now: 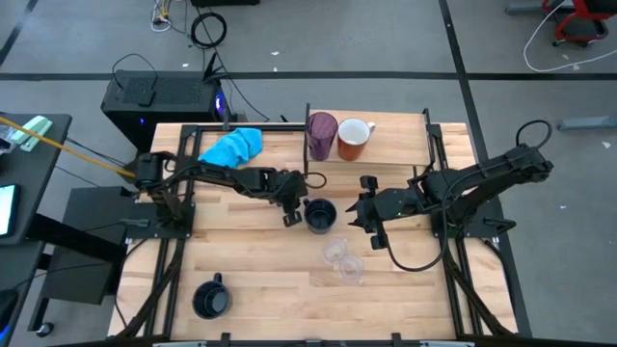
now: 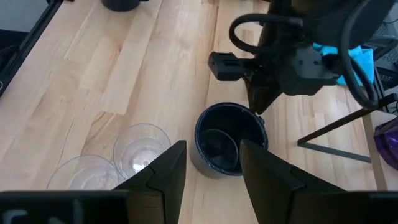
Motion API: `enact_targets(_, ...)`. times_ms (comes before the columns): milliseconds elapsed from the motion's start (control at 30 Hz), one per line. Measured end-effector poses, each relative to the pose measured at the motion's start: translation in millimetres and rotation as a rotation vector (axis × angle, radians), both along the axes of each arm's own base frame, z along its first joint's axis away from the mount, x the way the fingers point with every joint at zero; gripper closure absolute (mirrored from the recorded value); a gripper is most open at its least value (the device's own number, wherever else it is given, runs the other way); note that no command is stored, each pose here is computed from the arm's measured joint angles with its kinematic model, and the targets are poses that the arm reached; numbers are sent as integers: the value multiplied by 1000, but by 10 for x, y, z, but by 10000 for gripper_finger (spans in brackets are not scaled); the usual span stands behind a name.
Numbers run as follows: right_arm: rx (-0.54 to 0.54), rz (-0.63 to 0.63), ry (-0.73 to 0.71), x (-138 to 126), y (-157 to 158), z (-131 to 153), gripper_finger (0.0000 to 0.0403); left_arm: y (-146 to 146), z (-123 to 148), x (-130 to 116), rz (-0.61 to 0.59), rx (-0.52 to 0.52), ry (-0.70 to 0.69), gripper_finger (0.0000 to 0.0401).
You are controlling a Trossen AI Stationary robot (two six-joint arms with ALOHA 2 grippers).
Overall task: Stack small to large cups/mugs on shelf
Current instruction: Put the right black mug on the shelf
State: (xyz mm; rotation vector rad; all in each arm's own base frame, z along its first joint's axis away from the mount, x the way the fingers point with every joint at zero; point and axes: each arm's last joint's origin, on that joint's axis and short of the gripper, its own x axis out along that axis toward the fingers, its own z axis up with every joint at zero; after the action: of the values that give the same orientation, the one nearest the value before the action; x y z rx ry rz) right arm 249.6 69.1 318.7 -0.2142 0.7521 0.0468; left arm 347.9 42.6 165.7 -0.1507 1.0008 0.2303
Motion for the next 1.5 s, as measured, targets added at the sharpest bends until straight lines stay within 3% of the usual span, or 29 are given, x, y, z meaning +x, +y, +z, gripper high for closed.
enact_targets(133, -1, 0, 1, 0, 0, 0, 245, 79, -25, 9, 15, -15, -11, 356)
enact_targets(633, -5, 6, -4, 4, 1, -8, 245, 93, 112, 190, 35, 41, -273, 368)
enact_targets(900, -25, -36, -1, 57, -148, -383, 245, -2, 366, 119, -22, 74, -325, 379)
enact_targets(1033, 34, -59, -29, 100, -293, -545, 245, -30, 558, 16, -31, 77, -340, 383)
enact_targets(1500, 84, -222, 26, 36, -673, -1069, 260, -308, 400, -202, -81, -37, -54, 377)
